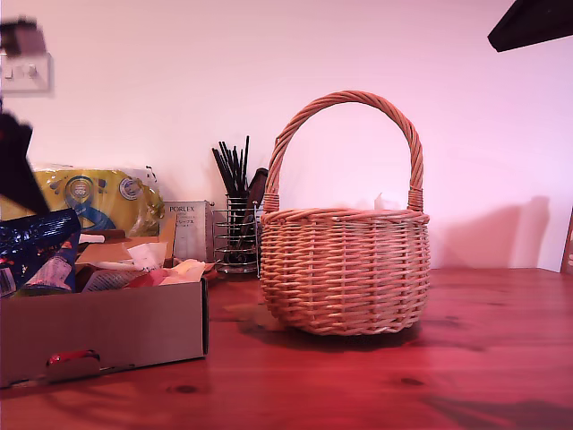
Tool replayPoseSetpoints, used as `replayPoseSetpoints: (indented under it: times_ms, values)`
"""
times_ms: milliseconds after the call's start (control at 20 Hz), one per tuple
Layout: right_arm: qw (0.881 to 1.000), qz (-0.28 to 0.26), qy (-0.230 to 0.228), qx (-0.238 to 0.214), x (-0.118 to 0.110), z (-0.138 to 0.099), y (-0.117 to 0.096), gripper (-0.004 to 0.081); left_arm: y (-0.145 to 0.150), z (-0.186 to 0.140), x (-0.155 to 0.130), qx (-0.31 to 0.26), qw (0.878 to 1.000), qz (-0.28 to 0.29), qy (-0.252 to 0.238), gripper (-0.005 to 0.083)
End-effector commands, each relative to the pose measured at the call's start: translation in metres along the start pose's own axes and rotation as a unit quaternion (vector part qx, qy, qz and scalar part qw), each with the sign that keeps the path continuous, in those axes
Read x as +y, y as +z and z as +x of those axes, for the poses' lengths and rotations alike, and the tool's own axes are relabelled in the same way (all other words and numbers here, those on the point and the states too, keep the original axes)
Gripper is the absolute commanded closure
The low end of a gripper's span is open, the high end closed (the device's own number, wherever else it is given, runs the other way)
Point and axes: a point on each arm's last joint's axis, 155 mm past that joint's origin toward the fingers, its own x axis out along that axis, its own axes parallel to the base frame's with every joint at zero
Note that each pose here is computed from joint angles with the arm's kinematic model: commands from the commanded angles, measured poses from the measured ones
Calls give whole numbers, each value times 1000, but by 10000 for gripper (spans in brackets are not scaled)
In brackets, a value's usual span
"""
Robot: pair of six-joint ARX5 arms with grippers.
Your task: Move the bags of Easter eggs from the cardboard box on the left into the woven basket on the right side.
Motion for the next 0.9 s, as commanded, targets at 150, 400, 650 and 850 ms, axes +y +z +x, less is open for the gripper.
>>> replayPoseSetpoints:
  times_ms: [150,400,650,850]
  values:
    - [1000,-5,18,10,10,4,-7,783,-21,25,-16,27,998,-15,-61,174]
    - [1000,-6,17,8,9,4,-6,783,-25,25,-48,41,991,-23,-122,277]
    - [1000,-6,17,8,9,4,-6,783,-27,23,-67,54,986,-31,-152,281]
    - [1000,-6,17,8,9,4,-6,783,-22,22,-88,58,982,-25,-178,337]
